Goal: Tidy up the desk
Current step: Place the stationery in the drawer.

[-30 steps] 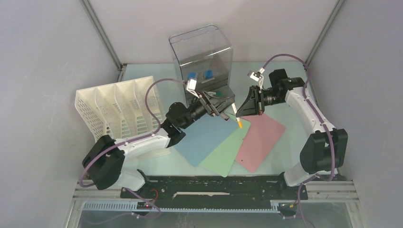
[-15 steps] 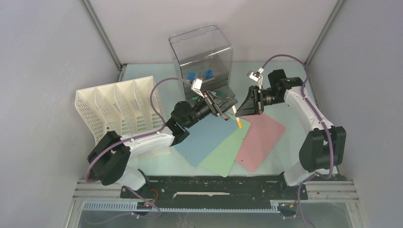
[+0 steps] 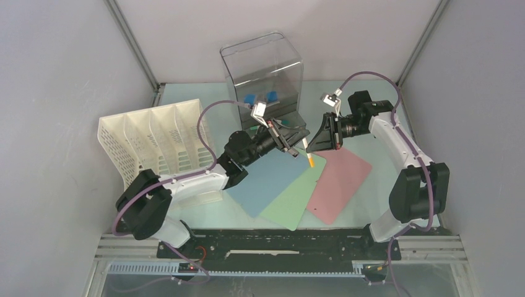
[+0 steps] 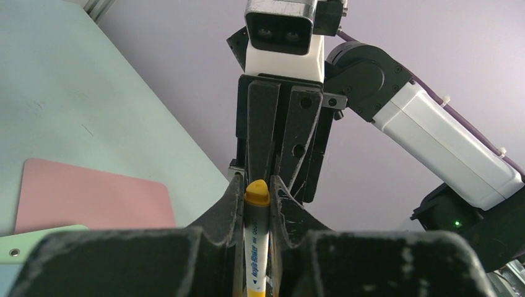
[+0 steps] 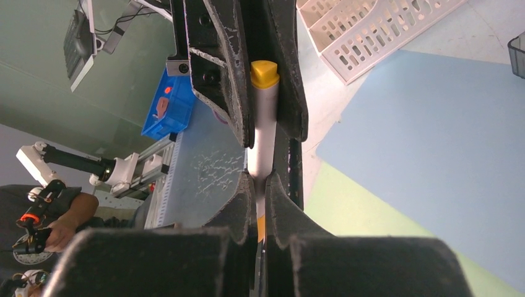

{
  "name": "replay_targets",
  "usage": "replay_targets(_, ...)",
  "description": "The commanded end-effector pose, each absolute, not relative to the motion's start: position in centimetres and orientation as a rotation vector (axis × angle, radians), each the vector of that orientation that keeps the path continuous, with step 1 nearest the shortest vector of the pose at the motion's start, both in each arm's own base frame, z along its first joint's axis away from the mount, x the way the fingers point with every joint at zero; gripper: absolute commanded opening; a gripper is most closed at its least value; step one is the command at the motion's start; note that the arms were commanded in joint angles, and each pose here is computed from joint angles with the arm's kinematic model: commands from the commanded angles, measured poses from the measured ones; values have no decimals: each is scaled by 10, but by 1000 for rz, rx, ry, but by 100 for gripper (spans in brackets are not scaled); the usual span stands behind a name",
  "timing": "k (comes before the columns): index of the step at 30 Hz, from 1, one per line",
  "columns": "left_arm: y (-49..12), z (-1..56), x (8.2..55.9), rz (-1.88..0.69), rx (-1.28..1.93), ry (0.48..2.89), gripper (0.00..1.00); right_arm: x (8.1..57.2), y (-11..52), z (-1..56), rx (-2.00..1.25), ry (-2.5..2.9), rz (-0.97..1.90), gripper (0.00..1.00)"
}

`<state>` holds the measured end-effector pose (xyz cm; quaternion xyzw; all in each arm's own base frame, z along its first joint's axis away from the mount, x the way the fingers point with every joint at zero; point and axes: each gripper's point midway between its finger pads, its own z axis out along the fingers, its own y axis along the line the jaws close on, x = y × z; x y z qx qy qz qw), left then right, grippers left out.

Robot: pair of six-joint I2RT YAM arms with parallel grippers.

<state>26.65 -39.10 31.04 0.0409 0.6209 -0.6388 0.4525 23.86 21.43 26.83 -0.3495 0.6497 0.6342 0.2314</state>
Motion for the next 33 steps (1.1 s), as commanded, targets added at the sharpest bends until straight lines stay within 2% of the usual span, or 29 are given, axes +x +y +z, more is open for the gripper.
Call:
replay_targets(1,-392,335,262,-1572,162,1454,0,237,217,266,-972,1794,1747,1)
replay_targets(6,-391,336,262,-1558,172,1449,0,237,217,264,-981,1801,1734,9)
replay_targets(9,-390,336,262,-1545,183,1449,0,237,217,264,-986,1803,1728,21)
replay_targets(13,-389,334,264,-1518,193,1459,0,236,217,263,-996,1806,1716,44)
replay_targets(16,-388,333,265,-1495,202,1467,0,235,218,263,-1002,1809,1710,55)
replay_targets(20,-384,330,268,-1450,217,1481,0,235,217,263,-1009,1809,1696,62)
replay_targets(28,-366,321,278,-1308,273,1508,1,236,215,257,-1030,1844,1642,69)
replay_targets(33,-343,292,303,-1130,309,1617,4,239,213,252,-1050,1880,1590,74)
